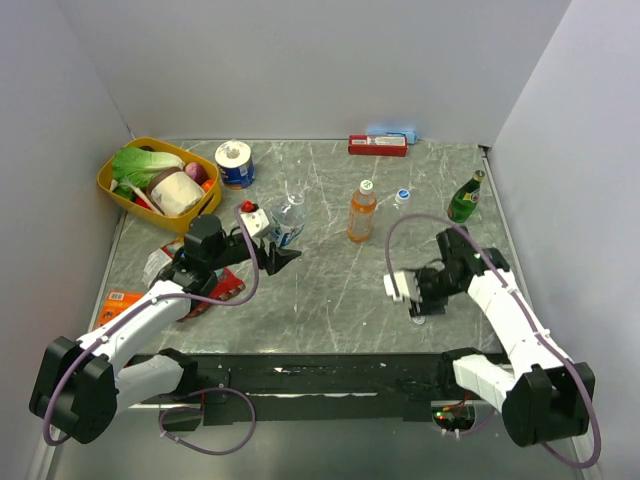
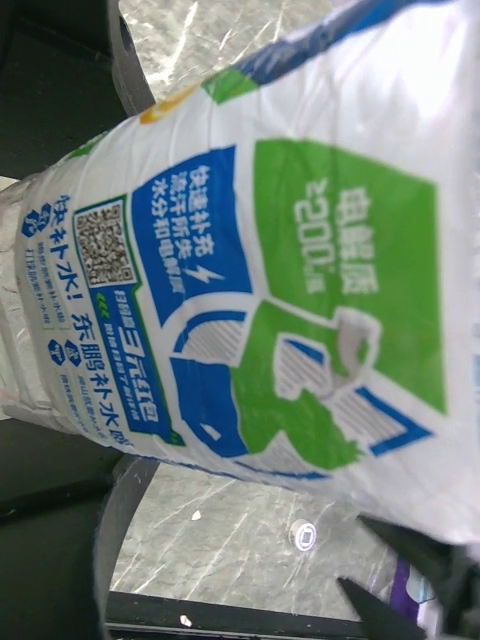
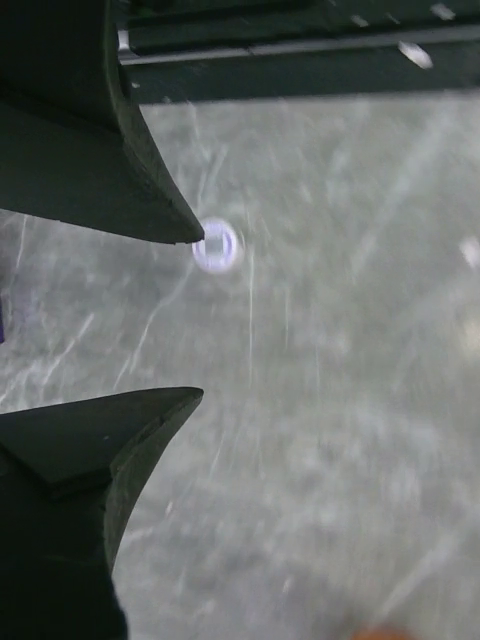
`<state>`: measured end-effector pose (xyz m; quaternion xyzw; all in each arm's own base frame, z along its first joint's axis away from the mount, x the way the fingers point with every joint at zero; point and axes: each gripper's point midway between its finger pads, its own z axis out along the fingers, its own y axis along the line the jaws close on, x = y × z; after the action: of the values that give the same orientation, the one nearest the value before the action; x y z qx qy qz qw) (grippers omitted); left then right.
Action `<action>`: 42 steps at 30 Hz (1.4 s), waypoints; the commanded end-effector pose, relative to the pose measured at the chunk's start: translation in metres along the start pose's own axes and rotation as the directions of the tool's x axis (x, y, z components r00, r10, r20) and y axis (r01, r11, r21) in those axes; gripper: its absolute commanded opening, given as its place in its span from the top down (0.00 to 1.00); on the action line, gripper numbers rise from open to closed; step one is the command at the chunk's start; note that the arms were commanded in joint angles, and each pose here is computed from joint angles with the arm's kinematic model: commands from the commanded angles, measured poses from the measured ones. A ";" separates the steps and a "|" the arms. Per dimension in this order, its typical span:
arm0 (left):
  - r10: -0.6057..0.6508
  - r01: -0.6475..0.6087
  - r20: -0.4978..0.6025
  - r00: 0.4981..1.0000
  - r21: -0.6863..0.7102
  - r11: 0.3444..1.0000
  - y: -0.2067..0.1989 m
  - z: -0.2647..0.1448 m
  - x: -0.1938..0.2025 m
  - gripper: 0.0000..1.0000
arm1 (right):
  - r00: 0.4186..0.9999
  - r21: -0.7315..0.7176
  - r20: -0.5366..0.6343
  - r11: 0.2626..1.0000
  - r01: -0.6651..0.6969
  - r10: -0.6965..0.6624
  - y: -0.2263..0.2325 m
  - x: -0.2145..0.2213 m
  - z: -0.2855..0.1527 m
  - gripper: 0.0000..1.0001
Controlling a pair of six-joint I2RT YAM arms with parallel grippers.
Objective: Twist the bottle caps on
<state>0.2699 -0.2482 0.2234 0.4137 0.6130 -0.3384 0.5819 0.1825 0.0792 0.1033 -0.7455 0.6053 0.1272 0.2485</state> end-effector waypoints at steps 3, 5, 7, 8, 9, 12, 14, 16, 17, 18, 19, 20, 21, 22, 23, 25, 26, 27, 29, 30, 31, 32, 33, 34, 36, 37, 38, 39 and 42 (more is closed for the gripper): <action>0.015 -0.015 0.019 1.000 -0.005 1.000 0.001 0.000 -0.017 0.99 | 0.974 -0.094 -0.065 0.973 0.210 -0.216 0.014 0.028 0.020 0.32; 0.005 -0.005 0.005 1.000 -0.001 1.000 -0.002 0.000 -0.014 0.99 | 0.966 -0.091 -0.084 0.967 0.236 -0.244 0.008 0.035 0.026 0.31; 0.007 -0.007 -0.001 1.000 -0.003 1.000 -0.002 -0.001 -0.015 0.99 | 0.960 -0.123 -0.087 0.960 0.253 -0.265 0.008 0.040 0.029 0.31; 0.004 -0.004 -0.006 1.000 -0.006 1.000 -0.002 -0.002 -0.014 0.99 | 0.960 -0.131 -0.084 0.958 0.257 -0.269 0.007 0.040 0.030 0.31; 0.003 -0.003 -0.011 1.000 -0.005 1.000 -0.003 -0.002 -0.012 0.99 | 0.960 -0.149 -0.080 0.955 0.255 -0.269 0.009 0.042 0.032 0.31; 0.000 0.000 -0.020 1.000 -0.008 1.000 -0.002 -0.002 -0.009 0.99 | 0.947 -0.187 -0.075 0.937 0.295 -0.313 0.014 0.047 0.036 0.31; -0.003 0.003 -0.024 1.000 -0.009 1.000 -0.002 -0.003 -0.009 0.99 | 0.938 -0.224 -0.072 0.922 0.315 -0.338 0.021 0.050 0.038 0.31; -0.004 0.004 -0.028 1.000 -0.009 1.000 -0.003 -0.003 -0.008 0.99 | 0.937 -0.252 -0.066 0.915 0.317 -0.342 0.027 0.051 0.039 0.32; -0.003 0.002 -0.028 1.000 -0.010 1.000 -0.002 -0.003 -0.008 0.99 | 0.937 -0.262 -0.067 0.912 0.314 -0.342 0.030 0.053 0.039 0.33; -0.001 0.001 -0.031 1.000 -0.010 1.000 -0.003 -0.004 -0.008 0.99 | 0.935 -0.269 -0.062 0.908 0.321 -0.349 0.032 0.053 0.039 0.33; -0.002 0.002 -0.032 0.999 -0.011 1.000 -0.002 -0.003 -0.007 0.99 | 0.934 -0.275 -0.056 0.905 0.324 -0.352 0.034 0.052 0.039 0.34; -0.005 0.005 -0.032 0.999 -0.013 1.000 -0.002 -0.004 -0.007 0.99 | 0.932 -0.279 -0.054 0.901 0.331 -0.359 0.036 0.052 0.039 0.35; -0.004 0.004 -0.031 1.000 -0.011 1.000 -0.002 -0.003 -0.007 0.99 | 0.930 -0.279 -0.051 0.900 0.336 -0.363 0.037 0.052 0.039 0.35; -0.005 0.005 -0.030 1.000 -0.010 1.000 -0.003 -0.003 -0.007 0.99 | 0.928 -0.285 -0.046 0.895 0.342 -0.369 0.040 0.052 0.040 0.36; -0.006 0.006 -0.031 0.999 -0.013 1.000 -0.002 -0.003 -0.006 0.99 | 0.925 -0.284 -0.046 0.893 0.349 -0.376 0.041 0.053 0.041 0.37; -0.005 0.005 -0.030 1.000 -0.010 1.000 -0.002 -0.002 -0.006 0.99 | 0.921 -0.290 -0.042 0.886 0.361 -0.388 0.045 0.054 0.043 0.38; -0.005 0.004 -0.031 1.000 -0.010 1.000 -0.002 -0.002 -0.006 0.99 | 0.920 -0.291 -0.044 0.885 0.362 -0.391 0.046 0.055 0.044 0.39; -0.006 0.006 -0.031 1.000 -0.010 1.000 -0.002 -0.002 -0.006 0.99 | 0.919 -0.292 -0.042 0.884 0.365 -0.393 0.047 0.055 0.045 0.40; -0.006 0.006 -0.033 0.999 -0.008 1.000 -0.003 -0.002 -0.005 0.99 | 0.919 -0.289 -0.041 0.885 0.365 -0.393 0.048 0.057 0.048 0.40; -0.008 0.008 -0.036 0.999 -0.011 1.000 -0.002 -0.002 -0.004 0.99 | 0.920 -0.283 -0.043 0.888 0.363 -0.390 0.047 0.057 0.048 0.41; -0.009 0.009 -0.037 0.999 -0.009 1.000 -0.002 -0.002 -0.004 0.99 | 0.920 -0.280 -0.041 0.888 0.364 -0.390 0.046 0.057 0.049 0.41; -0.009 0.009 -0.037 0.999 -0.009 1.000 -0.002 -0.002 -0.004 0.99 | 0.918 -0.273 -0.044 0.889 0.368 -0.394 0.043 0.057 0.050 0.41; -0.010 0.010 -0.038 0.999 -0.012 1.000 -0.002 -0.002 -0.004 0.99 | 0.919 -0.270 -0.047 0.891 0.366 -0.391 0.042 0.057 0.051 0.41; -0.012 0.011 -0.041 0.999 -0.009 1.000 -0.002 -0.002 -0.004 0.99 | 0.919 -0.269 -0.049 0.891 0.365 -0.391 0.041 0.058 0.051 0.41; -0.013 0.013 -0.043 0.999 -0.008 1.000 -0.002 -0.002 -0.003 0.99 | 0.921 -0.266 -0.052 0.894 0.360 -0.386 0.038 0.059 0.052 0.42; -0.011 0.011 -0.042 0.999 -0.008 1.000 -0.002 -0.002 -0.003 0.99 | 0.922 -0.267 -0.051 0.895 0.357 -0.383 0.038 0.058 0.053 0.42; -0.010 0.010 -0.041 0.999 -0.008 1.000 -0.002 -0.001 -0.004 0.99 | 0.925 -0.267 -0.049 0.898 0.351 -0.376 0.038 0.059 0.053 0.42; -0.013 0.012 -0.042 0.999 -0.008 1.000 -0.001 -0.001 -0.004 0.99 | 0.927 -0.260 -0.049 0.901 0.347 -0.371 0.035 0.057 0.053 0.43; -0.010 0.009 -0.044 0.999 -0.006 1.000 -0.001 0.000 -0.004 0.99 | 0.931 -0.250 -0.041 0.906 0.343 -0.364 0.032 0.054 0.052 0.43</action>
<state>0.2622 -0.2437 0.1975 0.4071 0.6582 -0.3344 0.5378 0.1586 0.0487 0.0197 -0.8488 0.4971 0.1270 0.1277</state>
